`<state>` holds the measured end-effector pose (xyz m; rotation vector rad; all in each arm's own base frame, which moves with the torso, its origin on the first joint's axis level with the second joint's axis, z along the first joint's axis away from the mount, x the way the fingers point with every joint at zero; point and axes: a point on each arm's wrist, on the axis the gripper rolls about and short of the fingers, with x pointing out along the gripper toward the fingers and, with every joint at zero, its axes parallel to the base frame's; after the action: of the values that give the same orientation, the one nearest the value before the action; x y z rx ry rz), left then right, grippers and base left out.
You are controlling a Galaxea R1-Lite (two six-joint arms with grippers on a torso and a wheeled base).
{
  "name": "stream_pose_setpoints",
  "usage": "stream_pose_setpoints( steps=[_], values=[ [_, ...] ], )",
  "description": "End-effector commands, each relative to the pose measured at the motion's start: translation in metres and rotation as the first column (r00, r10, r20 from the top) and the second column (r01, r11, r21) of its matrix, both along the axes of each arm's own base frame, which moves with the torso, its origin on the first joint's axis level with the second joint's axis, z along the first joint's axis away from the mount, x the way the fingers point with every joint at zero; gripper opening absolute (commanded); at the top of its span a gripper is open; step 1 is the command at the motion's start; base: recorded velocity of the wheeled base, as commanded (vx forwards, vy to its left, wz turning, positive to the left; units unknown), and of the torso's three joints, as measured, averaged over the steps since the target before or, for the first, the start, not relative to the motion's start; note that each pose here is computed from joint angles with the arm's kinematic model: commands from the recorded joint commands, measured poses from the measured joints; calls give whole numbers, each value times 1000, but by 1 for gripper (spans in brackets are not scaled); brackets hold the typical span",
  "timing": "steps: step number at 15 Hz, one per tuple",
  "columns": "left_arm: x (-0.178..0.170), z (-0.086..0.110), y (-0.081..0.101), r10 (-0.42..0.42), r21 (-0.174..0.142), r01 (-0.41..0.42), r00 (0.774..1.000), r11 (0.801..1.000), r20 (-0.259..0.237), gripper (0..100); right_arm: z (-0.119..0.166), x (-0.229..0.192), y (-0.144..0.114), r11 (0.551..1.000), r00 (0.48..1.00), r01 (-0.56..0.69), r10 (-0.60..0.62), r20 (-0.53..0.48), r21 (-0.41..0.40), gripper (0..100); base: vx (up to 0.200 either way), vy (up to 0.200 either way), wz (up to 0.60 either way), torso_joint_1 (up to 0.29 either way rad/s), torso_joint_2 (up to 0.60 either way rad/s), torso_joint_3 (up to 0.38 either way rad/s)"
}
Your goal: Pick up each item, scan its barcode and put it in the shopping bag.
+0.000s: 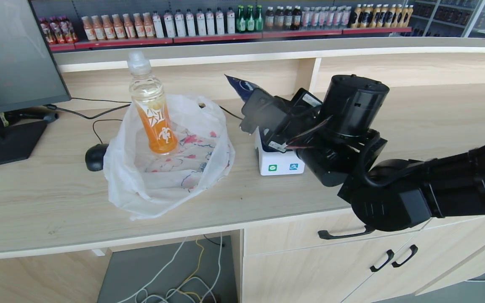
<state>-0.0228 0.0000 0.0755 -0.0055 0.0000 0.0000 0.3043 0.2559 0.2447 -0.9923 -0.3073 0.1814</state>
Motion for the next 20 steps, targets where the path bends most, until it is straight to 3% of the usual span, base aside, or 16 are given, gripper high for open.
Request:
stream_pose_setpoints(
  steps=[1,5,11,13,20],
  values=[
    [0,0,0,0,-1,0,1000,1000,0,100,0,2,0,1000,1000,23,-23,3,-7,0,0,0,0,0,0,0],
    [0,0,0,0,-1,0,1000,1000,0,100,-4,1,-2,996,999,47,-45,20,-77,0,0,0,0,0,0,0],
    [0,0,0,0,-1,0,1000,1000,0,100,-25,12,5,989,966,122,-99,239,-85,0,0,0,0,0,0,0],
    [0,0,0,0,-1,0,1000,1000,0,100,-37,12,8,988,968,117,-92,232,-98,0,0,0,0,0,0,0],
    [0,0,0,0,-1,0,1000,1000,0,100,-38,10,10,978,962,88,-34,270,-190,0,0,0,0,0,0,0]
  ],
)
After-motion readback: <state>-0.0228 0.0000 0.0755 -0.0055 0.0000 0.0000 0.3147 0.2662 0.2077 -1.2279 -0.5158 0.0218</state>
